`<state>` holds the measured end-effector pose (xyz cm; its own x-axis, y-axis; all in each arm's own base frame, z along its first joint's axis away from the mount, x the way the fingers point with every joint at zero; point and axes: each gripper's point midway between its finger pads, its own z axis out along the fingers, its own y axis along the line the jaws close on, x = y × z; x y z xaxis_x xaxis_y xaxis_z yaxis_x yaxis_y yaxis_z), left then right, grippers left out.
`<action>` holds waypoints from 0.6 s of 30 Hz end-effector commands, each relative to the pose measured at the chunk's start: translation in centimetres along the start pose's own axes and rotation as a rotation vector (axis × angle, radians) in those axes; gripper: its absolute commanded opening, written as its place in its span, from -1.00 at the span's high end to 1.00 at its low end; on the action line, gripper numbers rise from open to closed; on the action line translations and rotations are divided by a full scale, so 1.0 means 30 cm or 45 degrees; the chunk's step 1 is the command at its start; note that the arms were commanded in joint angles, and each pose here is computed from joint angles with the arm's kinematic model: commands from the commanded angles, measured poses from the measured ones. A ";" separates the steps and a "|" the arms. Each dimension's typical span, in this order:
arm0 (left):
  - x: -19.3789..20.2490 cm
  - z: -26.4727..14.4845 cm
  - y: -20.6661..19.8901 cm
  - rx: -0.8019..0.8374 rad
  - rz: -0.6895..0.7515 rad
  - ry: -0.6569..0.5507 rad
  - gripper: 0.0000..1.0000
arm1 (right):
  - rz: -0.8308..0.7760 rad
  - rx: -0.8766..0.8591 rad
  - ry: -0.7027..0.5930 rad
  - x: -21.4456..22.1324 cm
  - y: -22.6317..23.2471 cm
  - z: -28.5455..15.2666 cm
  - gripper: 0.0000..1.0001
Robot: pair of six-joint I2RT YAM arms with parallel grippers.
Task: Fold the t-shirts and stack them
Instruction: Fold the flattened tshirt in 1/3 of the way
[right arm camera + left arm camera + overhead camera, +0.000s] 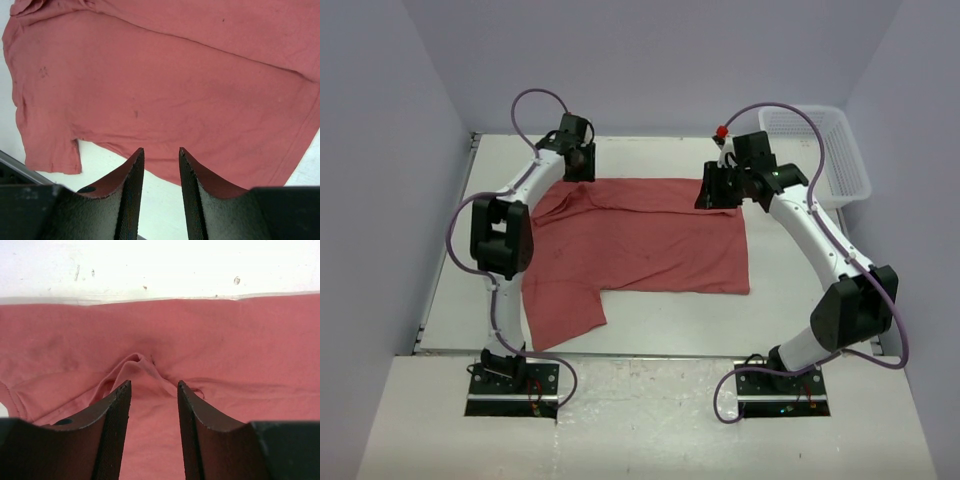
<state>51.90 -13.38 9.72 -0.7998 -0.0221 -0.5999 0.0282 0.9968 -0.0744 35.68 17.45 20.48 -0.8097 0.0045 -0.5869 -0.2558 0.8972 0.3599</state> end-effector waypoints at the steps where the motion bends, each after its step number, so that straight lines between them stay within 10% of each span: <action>1: -0.071 -0.021 0.017 -0.041 0.038 -0.096 0.13 | -0.015 -0.067 -0.091 -0.041 0.050 -0.060 0.30; 18: -0.011 0.106 0.040 -0.097 0.064 -0.044 0.14 | -0.015 -0.070 -0.078 -0.015 0.046 -0.067 0.31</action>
<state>52.79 -12.31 6.98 -0.8048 0.0145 -0.5934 0.0161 0.9999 0.0026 34.98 17.59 21.40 -0.7969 0.0105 -0.6041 -0.2740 0.8849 0.3768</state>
